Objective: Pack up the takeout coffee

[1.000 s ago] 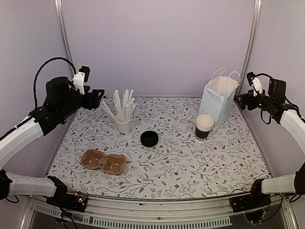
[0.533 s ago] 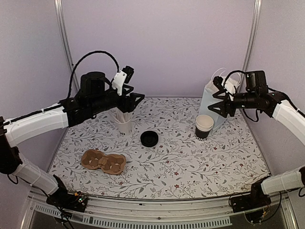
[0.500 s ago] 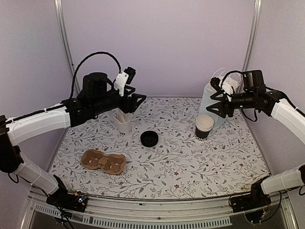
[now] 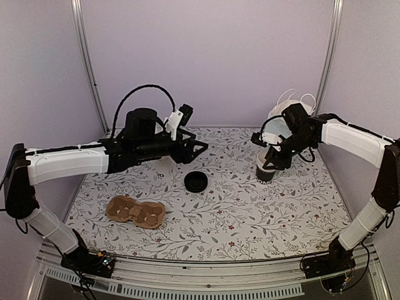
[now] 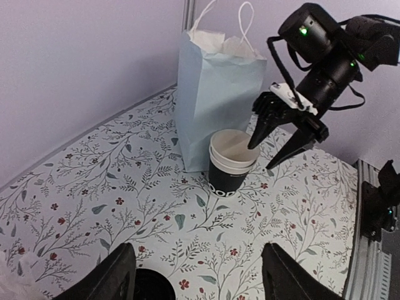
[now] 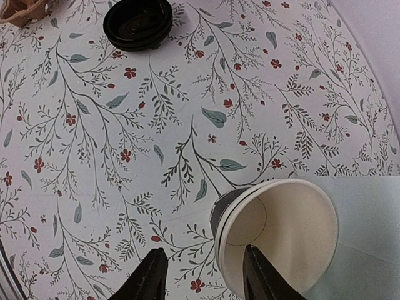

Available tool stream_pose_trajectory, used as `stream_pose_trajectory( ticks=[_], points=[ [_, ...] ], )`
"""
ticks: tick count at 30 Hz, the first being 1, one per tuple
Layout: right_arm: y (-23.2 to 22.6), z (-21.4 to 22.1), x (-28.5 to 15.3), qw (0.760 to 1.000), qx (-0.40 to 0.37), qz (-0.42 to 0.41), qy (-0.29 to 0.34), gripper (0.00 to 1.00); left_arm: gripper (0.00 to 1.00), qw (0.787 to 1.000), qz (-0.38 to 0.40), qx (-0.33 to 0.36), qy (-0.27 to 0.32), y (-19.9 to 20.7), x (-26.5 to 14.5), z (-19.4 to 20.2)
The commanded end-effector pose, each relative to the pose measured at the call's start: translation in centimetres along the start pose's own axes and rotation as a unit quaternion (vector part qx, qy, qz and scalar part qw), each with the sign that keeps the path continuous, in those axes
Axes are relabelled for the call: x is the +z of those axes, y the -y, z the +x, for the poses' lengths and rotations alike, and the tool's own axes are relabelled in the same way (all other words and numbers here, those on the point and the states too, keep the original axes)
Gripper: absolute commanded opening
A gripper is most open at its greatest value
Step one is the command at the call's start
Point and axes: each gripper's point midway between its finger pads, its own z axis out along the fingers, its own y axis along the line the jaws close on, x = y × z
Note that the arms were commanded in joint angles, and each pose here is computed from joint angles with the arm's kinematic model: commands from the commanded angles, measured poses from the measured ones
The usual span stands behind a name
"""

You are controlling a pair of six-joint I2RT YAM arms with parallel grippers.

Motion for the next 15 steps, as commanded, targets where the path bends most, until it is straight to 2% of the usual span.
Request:
stream_pose_trajectory(
  ticks=[1, 12, 15],
  points=[
    [1.1, 0.1, -0.1, 0.999, -0.003, 0.016, -0.03, 0.43, 0.72, 0.996, 0.076, -0.038, -0.005, 3.2, 0.8, -0.2],
    [1.9, 1.3, 2.1, 0.997, 0.016, 0.009, -0.068, 0.34, 0.72, 0.996, 0.08, -0.04, -0.007, 3.4, 0.8, -0.3],
    [2.3, 1.4, 2.5, 0.997, 0.023, 0.013, -0.074, 0.29, 0.72, 0.996, 0.08, -0.04, -0.007, 3.5, 0.7, -0.3]
  ],
)
